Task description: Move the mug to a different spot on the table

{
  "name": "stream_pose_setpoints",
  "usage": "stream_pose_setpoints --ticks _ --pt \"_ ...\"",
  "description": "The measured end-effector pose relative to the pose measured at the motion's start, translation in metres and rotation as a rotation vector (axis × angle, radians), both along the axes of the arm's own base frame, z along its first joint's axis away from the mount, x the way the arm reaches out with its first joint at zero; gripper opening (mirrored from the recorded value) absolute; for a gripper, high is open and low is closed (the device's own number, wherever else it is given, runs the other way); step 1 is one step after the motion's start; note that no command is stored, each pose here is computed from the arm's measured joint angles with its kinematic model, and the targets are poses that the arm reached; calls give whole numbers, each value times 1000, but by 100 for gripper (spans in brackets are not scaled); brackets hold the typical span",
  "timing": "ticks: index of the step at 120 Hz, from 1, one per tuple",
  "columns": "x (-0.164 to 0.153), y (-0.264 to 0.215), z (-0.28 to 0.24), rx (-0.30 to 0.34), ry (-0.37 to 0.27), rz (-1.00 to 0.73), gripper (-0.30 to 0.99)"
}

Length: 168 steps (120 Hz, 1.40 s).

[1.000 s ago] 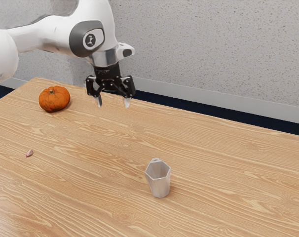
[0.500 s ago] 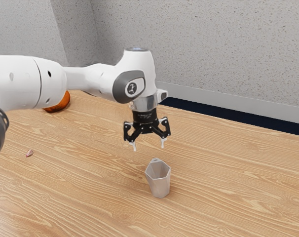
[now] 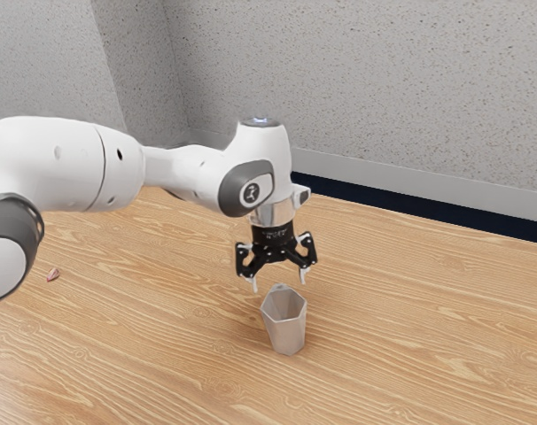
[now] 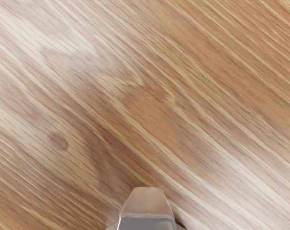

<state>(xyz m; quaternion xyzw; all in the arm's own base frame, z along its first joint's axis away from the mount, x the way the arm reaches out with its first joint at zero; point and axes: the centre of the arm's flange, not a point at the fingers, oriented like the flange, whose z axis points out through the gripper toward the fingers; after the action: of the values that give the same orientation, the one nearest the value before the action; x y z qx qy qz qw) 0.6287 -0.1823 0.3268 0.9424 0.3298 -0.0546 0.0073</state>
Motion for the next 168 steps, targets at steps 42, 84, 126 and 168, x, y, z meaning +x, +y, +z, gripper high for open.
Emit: stream_pose_setpoints --ticks 42,84,126,168 --pt "-1 -3 -18 -33 20 58 69" --pt "-2 -1 -41 -42 43 98 69" --pt "-1 -1 -45 -43 36 115 51" --pt "-1 -3 -42 -60 40 142 21"
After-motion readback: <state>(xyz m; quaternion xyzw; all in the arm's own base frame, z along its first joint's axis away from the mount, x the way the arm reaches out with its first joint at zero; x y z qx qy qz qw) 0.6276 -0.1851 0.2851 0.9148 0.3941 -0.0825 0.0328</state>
